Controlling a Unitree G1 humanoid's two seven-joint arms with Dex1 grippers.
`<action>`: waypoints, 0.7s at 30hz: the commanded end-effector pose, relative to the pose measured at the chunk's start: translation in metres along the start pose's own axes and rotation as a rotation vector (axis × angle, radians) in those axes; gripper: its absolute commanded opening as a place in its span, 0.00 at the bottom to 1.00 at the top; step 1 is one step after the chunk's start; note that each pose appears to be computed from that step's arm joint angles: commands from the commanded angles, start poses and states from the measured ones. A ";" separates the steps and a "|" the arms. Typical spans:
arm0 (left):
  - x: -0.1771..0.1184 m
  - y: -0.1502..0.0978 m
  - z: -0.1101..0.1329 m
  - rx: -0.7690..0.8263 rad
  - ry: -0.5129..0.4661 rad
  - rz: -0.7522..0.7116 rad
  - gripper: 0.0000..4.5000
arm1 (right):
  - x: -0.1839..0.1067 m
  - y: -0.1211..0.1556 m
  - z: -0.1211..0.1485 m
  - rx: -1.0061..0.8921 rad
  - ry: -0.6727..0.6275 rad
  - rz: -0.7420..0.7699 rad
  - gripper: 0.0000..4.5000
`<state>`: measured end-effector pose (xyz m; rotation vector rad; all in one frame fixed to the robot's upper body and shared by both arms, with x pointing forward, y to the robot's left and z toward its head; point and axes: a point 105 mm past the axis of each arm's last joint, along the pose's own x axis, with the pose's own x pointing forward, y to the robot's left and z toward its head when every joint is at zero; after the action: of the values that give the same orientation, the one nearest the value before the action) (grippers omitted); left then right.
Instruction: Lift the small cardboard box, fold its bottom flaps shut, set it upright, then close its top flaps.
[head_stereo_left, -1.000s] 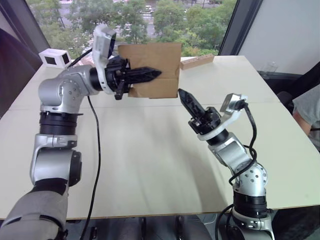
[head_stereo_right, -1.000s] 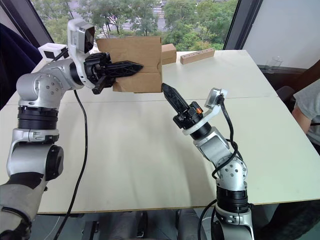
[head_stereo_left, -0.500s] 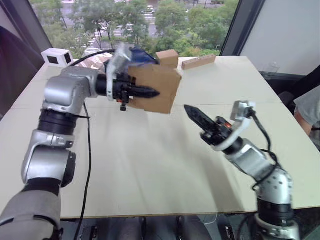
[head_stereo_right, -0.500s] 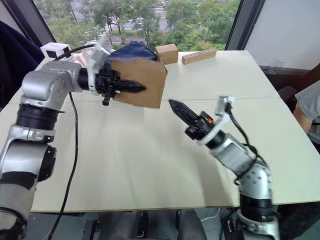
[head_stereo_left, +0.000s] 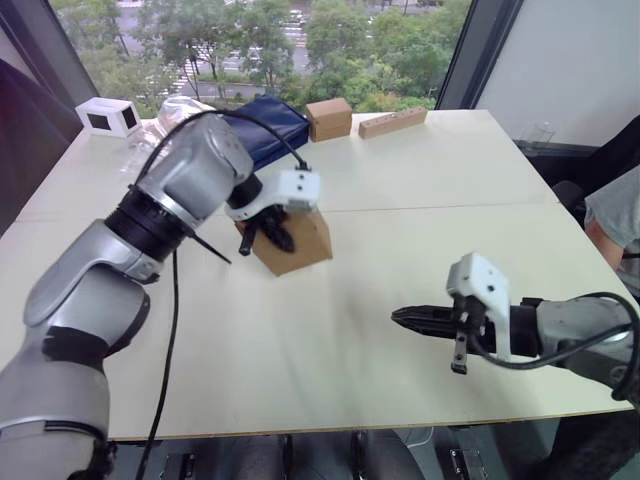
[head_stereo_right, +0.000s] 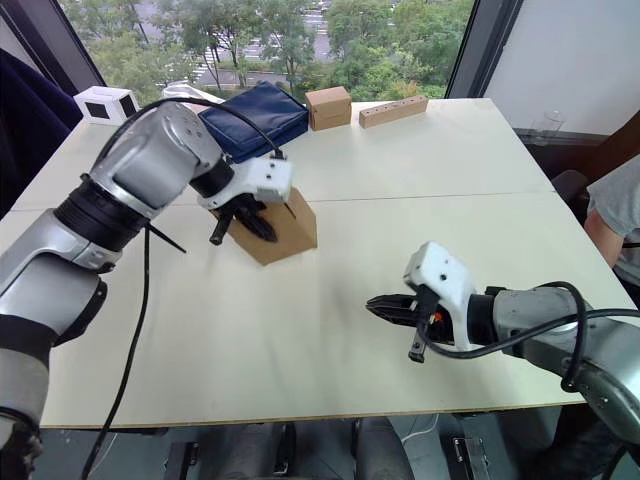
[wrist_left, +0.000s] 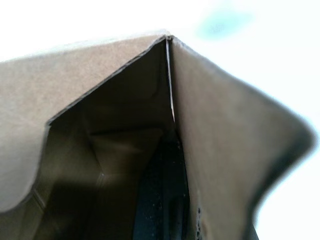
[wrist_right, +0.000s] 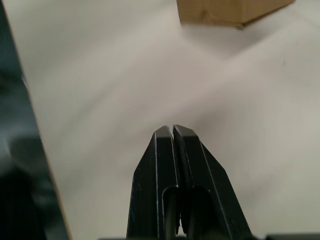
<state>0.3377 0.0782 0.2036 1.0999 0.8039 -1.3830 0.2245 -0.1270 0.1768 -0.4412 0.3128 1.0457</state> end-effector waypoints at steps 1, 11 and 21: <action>0.004 -0.009 0.014 -0.004 0.049 -0.027 0.00 | 0.004 0.007 0.013 -0.093 -0.034 -0.044 0.01; 0.025 -0.012 0.026 0.018 0.064 -0.053 0.00 | 0.013 0.004 0.010 -0.074 -0.052 -0.127 0.01; 0.015 -0.013 0.039 -0.067 0.000 -0.054 0.66 | 0.009 -0.013 0.003 -0.077 -0.002 -0.145 0.00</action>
<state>0.3196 0.0427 0.1817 1.0563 0.9341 -1.4005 0.2396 -0.1233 0.1697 -0.5014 0.2754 0.9229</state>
